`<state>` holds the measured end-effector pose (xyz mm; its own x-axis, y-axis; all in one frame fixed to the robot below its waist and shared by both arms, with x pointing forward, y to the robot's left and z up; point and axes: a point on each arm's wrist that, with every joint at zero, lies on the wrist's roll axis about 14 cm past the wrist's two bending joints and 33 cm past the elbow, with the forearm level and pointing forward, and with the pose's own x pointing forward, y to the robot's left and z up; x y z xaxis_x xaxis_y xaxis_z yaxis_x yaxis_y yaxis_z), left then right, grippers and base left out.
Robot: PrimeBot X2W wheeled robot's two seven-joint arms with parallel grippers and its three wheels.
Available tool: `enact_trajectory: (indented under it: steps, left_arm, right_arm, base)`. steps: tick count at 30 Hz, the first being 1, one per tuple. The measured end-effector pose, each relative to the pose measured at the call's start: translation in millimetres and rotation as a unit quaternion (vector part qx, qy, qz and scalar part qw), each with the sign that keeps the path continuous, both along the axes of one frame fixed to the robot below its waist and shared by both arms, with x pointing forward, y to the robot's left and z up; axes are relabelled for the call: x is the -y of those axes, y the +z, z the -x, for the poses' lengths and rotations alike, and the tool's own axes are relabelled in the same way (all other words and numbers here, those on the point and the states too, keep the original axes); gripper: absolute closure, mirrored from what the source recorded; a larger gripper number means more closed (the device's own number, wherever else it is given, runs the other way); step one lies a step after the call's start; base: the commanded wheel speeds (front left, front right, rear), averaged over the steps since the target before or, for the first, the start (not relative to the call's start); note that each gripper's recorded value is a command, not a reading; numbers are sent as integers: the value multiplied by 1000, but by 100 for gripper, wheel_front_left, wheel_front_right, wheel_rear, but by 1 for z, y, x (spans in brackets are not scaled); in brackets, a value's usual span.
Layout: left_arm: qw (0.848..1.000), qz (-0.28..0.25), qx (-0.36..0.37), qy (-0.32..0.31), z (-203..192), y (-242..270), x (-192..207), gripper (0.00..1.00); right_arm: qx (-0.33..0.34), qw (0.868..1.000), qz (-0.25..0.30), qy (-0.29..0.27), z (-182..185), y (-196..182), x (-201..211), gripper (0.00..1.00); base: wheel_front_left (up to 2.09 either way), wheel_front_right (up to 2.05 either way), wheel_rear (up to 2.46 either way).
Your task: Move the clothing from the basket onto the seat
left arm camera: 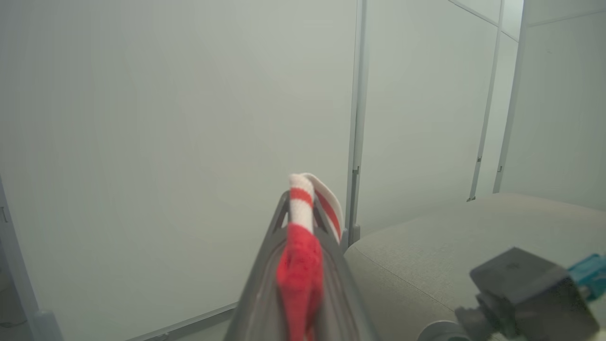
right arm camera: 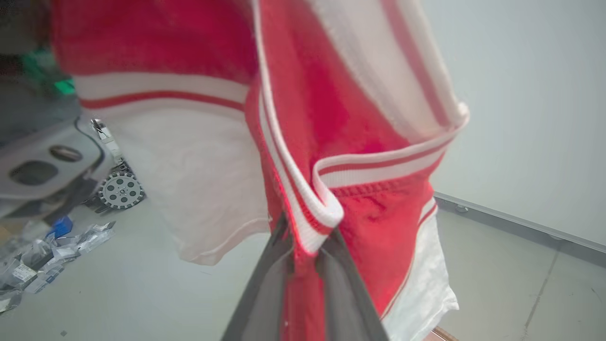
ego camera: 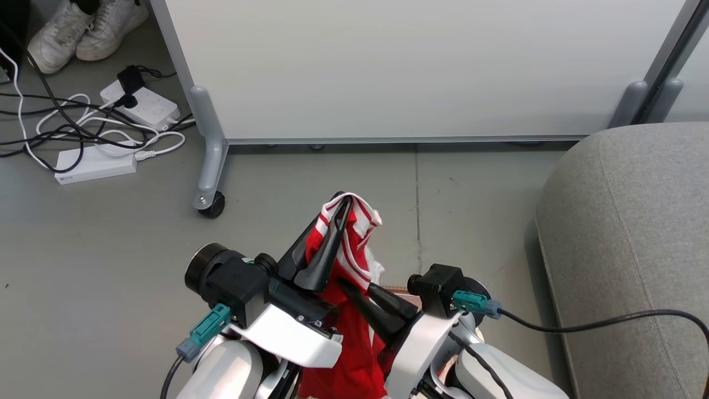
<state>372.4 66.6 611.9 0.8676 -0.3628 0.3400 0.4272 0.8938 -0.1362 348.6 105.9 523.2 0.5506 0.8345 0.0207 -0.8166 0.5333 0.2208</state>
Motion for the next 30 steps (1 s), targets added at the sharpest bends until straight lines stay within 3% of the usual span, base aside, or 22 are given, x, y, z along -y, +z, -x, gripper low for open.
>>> enact_trajectory:
  steps: [4, 5, 6, 7, 16, 30]
  left_arm:
    - [1000, 3, -2, -3, 0, -1, 1, 100]
    - [1000, 4, -3, -4, 0, -1, 2, 69]
    - [1000, 4, -3, -5, -1, -1, 2, 26]
    - [1000, 4, -4, -5, -1, -2, 2, 0]
    - [999, -7, -26, -33, -7, -16, 19, 0]
    - [980, -100, -91, -149, 8, -81, 74, 0]
  right_arm:
    - [-2, 1000, -3, -4, -4, -1, 2, 100]
    - [-1, 1000, -3, -7, -6, 0, 3, 100]
    - [1, 1000, -5, -11, -9, 1, 4, 100]
    - [3, 1000, -8, -16, -12, 2, 6, 100]
    - [10, 996, -25, -89, -45, 10, 43, 100]
    - [16, 975, -12, -220, -85, 4, 125, 100]
  base:
    - [0, 0, 0]
    - [0, 0, 0]
    - [0, 0, 0]
    - [0, 0, 0]
    - [0, 0, 0]
    - [0, 0, 0]
